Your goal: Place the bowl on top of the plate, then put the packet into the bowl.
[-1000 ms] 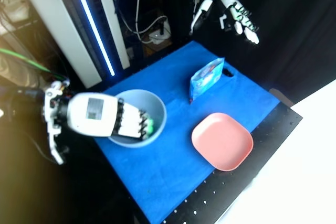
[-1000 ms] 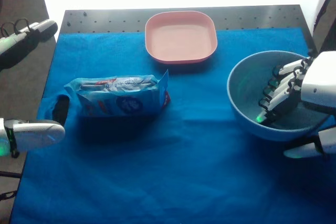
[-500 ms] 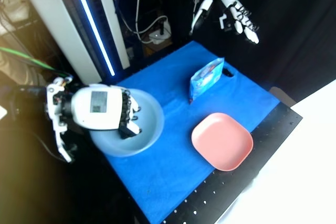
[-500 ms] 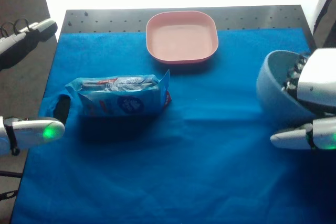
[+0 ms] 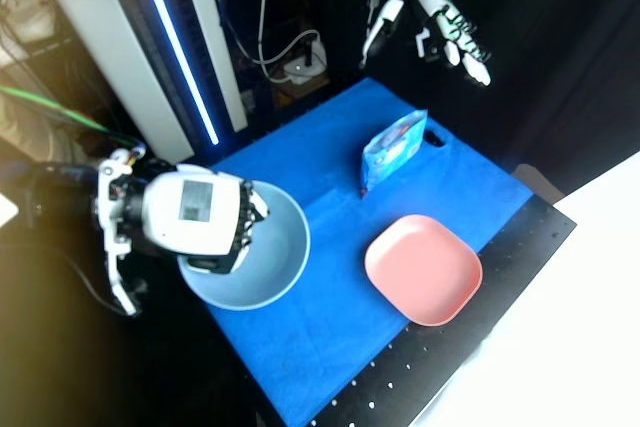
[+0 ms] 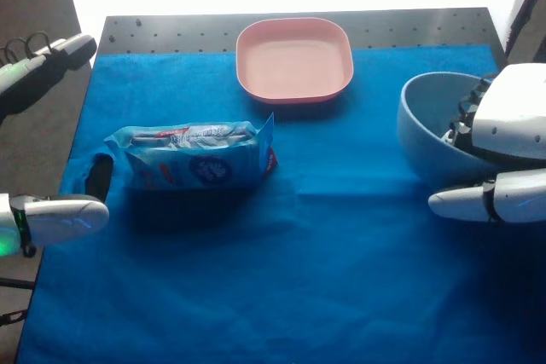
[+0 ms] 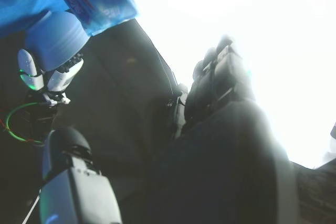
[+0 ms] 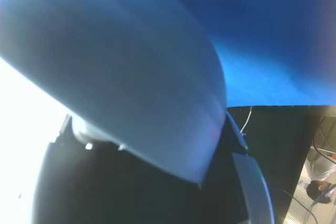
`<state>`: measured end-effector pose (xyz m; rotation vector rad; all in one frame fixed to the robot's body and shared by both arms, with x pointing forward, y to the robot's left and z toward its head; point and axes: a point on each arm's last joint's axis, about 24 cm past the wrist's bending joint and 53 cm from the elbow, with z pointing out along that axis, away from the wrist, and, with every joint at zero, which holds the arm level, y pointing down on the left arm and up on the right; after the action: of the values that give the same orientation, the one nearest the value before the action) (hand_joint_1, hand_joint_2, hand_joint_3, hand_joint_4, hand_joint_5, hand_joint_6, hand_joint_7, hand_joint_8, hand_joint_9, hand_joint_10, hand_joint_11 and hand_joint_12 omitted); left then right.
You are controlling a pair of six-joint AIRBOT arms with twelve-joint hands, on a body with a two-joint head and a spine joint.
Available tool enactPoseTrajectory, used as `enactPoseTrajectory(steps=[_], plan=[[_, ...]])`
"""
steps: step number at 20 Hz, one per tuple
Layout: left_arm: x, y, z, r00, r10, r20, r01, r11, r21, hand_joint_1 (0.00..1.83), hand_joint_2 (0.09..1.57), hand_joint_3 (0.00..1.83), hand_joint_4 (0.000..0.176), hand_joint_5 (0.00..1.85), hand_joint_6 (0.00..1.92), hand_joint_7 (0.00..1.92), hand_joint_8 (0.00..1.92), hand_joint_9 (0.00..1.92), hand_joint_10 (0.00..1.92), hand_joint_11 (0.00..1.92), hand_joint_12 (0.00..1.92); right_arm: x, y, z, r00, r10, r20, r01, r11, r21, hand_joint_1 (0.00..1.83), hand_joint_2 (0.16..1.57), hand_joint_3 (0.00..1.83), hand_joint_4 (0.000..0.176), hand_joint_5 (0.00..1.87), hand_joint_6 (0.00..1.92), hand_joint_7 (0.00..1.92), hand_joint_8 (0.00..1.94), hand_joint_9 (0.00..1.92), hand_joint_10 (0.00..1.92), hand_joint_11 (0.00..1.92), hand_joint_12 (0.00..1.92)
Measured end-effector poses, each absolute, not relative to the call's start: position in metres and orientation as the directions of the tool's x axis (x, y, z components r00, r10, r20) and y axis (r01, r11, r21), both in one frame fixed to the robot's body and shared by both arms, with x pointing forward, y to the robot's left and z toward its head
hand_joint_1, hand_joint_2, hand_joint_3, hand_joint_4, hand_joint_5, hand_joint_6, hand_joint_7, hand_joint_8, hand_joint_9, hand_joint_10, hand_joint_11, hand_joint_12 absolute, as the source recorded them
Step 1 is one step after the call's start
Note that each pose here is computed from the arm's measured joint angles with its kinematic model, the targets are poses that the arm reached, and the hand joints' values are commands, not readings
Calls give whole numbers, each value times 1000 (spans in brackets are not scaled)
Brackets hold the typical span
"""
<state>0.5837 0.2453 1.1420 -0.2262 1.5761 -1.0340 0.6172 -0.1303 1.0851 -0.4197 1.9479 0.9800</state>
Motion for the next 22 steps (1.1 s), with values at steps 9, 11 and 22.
enactPoseTrajectory(steps=[9,11,22], plan=[[584,246,1143,-300,-649,-699,385,588,-711,596,844,0,176,40,5,0,0,0,0,0,0,624,-112,1131,-487,176,-855,-672,550,496,71,1568,17,163,968,1921,1512,1937,1615,1921,1596,1921],[584,246,1143,-299,-650,-699,387,587,-711,611,839,0,176,28,0,0,0,0,0,0,0,630,-113,1134,-481,207,-852,-661,553,507,82,1567,6,161,1027,1921,1498,1941,1632,1921,1668,1921],[584,246,1144,-301,-649,-699,390,585,-711,589,829,0,176,44,6,1,0,0,0,0,0,688,-83,1167,-383,299,-874,-682,546,486,536,1570,14,176,1202,1921,1607,1941,1717,1921,1695,1921]])
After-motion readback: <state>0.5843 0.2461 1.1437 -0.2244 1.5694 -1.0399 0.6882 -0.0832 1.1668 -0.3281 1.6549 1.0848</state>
